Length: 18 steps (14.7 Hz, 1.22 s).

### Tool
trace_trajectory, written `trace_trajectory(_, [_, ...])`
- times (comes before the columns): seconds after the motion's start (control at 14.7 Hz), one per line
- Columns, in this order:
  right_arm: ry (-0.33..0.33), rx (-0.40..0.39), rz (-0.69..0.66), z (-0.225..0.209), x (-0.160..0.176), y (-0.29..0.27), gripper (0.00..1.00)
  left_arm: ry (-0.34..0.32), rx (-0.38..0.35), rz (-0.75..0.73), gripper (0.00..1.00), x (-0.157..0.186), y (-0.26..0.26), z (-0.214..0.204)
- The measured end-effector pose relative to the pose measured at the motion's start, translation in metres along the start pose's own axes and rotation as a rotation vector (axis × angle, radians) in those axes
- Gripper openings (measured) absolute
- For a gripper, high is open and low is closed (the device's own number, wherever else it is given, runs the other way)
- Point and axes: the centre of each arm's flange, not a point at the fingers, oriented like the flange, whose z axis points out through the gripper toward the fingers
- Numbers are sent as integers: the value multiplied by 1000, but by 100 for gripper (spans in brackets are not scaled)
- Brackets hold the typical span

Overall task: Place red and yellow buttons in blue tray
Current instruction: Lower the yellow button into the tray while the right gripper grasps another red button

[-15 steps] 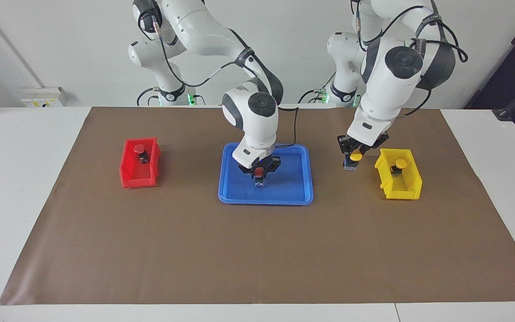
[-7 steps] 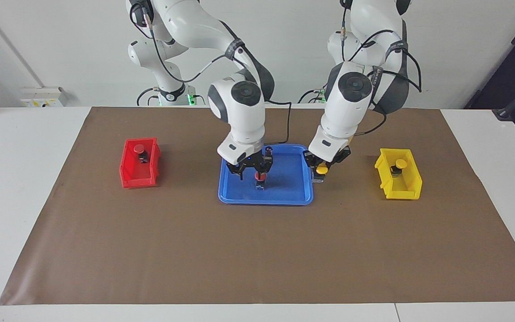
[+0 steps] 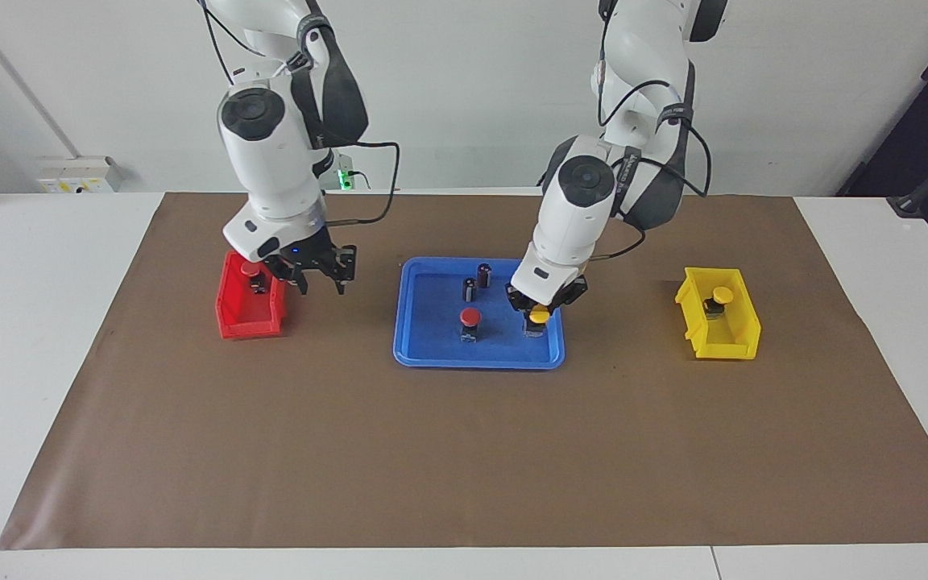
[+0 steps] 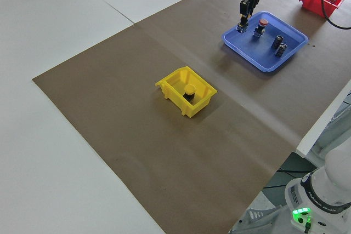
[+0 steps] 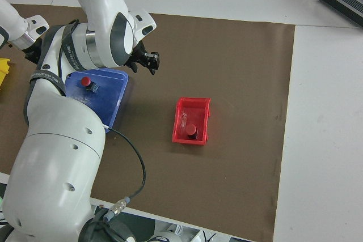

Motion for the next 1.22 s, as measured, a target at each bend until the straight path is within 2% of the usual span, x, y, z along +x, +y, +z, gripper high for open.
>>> trace_trajectory(0.2, [-29,12,-22,23,-27,76,62,-5,11,-8,41,-5,15,19])
trace_trajectory(0.41, [-31,18,-47,53,-53,108,60,2,8,-12,41,-8,22,22])
trace_trajectory(0.75, [-41,23,-84,86,-82,120,60,10,3,-38,41,-7,23,25])
trace_trajectory(1.22, [-4,20,-106,117,-96,137,59,2,11,-44,41,-7,22,33])
